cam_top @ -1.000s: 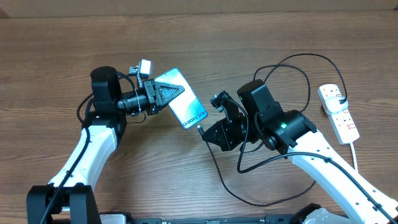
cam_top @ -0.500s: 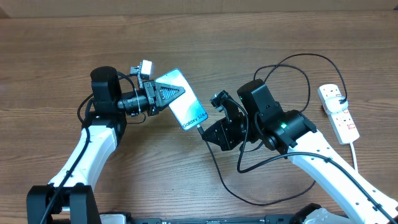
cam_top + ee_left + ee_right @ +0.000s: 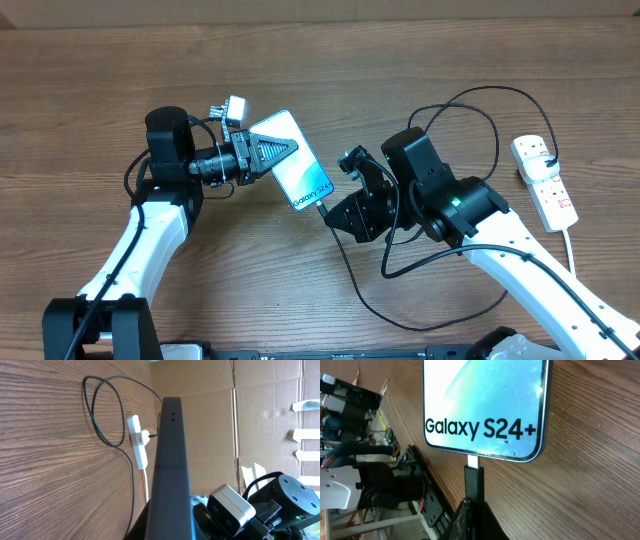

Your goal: Plug charger to phone and switch on socket

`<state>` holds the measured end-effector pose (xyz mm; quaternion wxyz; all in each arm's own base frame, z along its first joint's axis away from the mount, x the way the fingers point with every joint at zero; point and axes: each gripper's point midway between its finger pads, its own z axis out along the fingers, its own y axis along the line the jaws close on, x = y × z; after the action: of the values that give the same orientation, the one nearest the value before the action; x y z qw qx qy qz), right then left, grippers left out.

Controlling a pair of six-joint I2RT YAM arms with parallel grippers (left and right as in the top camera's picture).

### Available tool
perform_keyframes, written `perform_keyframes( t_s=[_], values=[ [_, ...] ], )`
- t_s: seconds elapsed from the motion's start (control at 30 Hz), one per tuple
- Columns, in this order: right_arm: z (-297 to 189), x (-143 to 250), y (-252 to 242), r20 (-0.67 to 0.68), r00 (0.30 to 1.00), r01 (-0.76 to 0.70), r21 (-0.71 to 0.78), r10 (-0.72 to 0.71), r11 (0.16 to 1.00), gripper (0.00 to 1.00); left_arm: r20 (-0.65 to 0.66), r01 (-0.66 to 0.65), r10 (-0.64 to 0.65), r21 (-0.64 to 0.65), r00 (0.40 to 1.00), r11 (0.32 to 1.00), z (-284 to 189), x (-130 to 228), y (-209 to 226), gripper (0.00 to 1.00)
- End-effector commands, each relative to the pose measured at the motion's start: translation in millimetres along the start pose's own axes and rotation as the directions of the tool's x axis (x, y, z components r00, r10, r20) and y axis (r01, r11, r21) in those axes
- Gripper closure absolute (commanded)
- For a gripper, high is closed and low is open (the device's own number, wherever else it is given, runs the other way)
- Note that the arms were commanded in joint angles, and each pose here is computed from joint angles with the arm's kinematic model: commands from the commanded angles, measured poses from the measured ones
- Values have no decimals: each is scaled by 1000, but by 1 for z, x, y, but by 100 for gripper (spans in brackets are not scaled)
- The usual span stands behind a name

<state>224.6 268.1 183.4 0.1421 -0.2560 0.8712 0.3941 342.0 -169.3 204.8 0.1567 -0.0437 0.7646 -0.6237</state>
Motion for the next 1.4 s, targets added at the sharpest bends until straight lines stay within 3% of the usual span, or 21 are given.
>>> perform_keyframes(
  t_s=[0.0,0.73,1.2,1.37],
  values=[
    [-1,-8,5,20,999,26,-12,-26,1000,96,-42,-41,42,38,998,998,2,6,-10,96],
    [-1,-6,4,14,1000,-1,-12,2,1000,96,-16,37,-36,15,999,999,2,1,-7,96],
    [-1,-9,4,23,1000,6,-10,-5,1000,96,-46,25,-24,16,999,1000,12,10,-10,96],
    [-1,-10,-1,31,999,7,20,-7,1000,96,-73,-39,42,41,996,998,12,15,-13,96]
  ],
)
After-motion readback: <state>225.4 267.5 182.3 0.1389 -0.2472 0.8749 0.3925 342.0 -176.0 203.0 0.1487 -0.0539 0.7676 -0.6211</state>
